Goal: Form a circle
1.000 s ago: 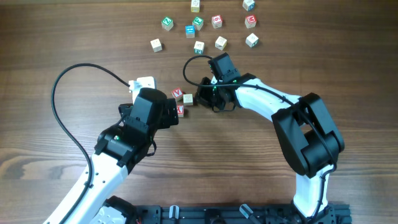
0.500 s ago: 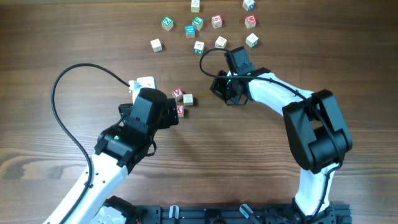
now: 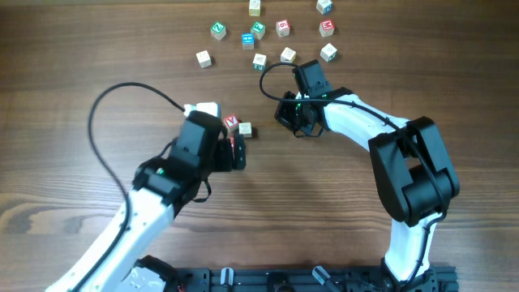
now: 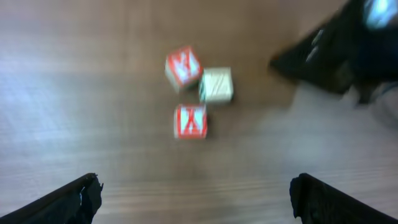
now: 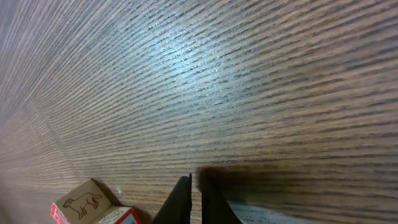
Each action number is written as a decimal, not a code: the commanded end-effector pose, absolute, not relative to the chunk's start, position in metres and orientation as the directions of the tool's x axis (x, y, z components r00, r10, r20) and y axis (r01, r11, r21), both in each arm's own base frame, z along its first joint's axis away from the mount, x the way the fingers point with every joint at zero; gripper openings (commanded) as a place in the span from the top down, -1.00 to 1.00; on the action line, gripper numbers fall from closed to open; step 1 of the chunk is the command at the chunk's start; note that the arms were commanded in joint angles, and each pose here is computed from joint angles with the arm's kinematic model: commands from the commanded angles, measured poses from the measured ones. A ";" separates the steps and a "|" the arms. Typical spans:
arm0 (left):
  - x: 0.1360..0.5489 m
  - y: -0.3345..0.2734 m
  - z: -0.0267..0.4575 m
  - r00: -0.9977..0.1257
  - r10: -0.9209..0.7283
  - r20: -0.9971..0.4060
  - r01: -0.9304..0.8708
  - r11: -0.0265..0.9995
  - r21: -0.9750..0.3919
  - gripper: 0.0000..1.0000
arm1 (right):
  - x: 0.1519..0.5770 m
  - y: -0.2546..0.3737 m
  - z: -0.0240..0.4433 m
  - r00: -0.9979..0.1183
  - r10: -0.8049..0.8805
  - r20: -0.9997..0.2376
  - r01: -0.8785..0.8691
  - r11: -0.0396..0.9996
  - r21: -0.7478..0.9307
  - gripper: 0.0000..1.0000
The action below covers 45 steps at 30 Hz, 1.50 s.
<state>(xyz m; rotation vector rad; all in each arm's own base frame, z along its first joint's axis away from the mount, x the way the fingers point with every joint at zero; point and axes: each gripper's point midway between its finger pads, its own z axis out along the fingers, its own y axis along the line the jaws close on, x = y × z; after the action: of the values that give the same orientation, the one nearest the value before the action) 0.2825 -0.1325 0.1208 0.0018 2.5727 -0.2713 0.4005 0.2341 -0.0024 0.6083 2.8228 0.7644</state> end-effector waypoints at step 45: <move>0.320 -0.144 0.017 -0.895 0.081 -0.439 0.128 0.989 -0.079 -0.10 | 0.396 0.220 -0.018 -0.906 0.420 -0.055 0.352 0.819 0.454 0.74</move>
<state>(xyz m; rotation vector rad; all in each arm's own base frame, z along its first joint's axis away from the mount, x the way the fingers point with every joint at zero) 0.3201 -0.1526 0.0239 0.1631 2.6684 -0.1806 0.4011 0.2345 -0.0018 0.5852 2.8225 0.7634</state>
